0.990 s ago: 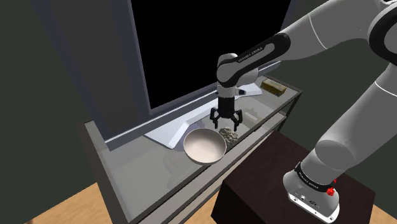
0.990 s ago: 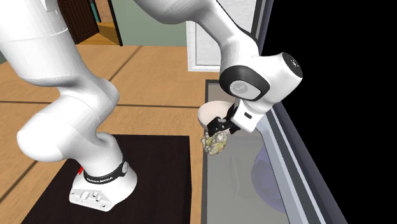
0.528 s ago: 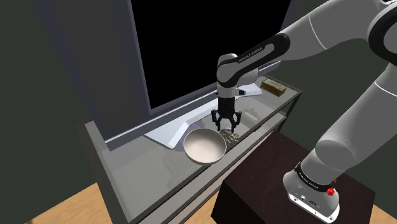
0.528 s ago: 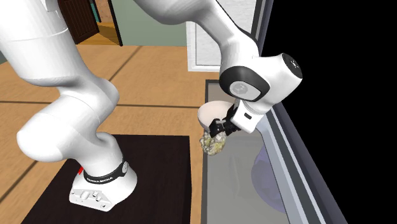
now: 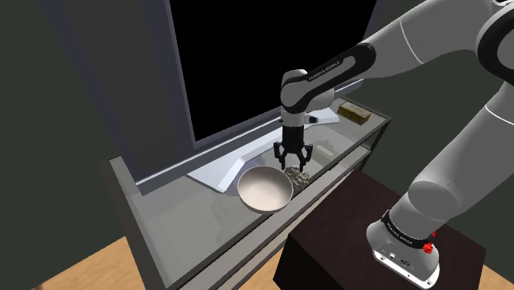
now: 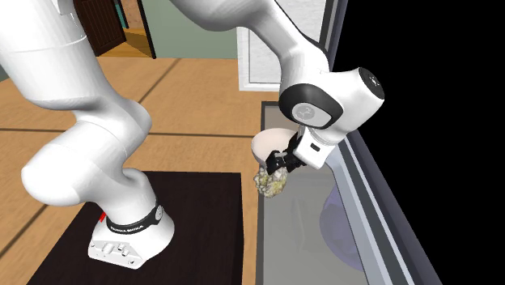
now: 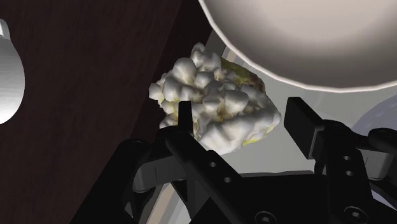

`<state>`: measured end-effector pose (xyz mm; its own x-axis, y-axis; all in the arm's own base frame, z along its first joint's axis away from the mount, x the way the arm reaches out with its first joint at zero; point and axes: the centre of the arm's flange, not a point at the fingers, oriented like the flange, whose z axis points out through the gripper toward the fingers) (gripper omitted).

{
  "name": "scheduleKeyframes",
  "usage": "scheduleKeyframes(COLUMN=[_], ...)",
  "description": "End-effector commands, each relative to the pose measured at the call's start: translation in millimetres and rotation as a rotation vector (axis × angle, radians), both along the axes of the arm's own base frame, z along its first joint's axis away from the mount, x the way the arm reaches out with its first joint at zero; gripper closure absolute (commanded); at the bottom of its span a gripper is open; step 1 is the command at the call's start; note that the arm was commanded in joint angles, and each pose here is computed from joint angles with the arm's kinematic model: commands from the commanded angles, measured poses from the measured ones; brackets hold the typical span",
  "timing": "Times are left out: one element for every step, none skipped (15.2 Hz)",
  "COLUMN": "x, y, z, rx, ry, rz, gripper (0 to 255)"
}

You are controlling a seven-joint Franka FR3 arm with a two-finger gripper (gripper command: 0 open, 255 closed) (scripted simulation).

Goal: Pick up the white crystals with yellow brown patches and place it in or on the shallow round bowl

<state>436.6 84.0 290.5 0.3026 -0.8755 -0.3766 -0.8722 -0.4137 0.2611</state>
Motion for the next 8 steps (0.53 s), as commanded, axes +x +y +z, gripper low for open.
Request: scheduleKeyframes(x=[-0.1, -0.1, -0.2, -0.1, -0.1, -0.1, -0.1, -0.1], y=[-0.9, -0.9, -0.9, -0.9, -0.9, -0.9, -0.9, -0.9], z=[-1.0, 4.3, 9.6, 14.9, 20.2, 25.4, 30.7, 36.0], rx=[-0.001, -0.001, -0.001, -0.001, -0.001, -0.001, -0.001, -0.001], ry=[0.002, 0.002, 0.002, 0.002, 0.002, 0.002, 0.002, 0.002], rz=[-0.001, -0.001, -0.001, -0.001, -0.001, -0.001, -0.001, -0.001], gripper=[255, 255, 255, 255, 255, 255, 255, 255])
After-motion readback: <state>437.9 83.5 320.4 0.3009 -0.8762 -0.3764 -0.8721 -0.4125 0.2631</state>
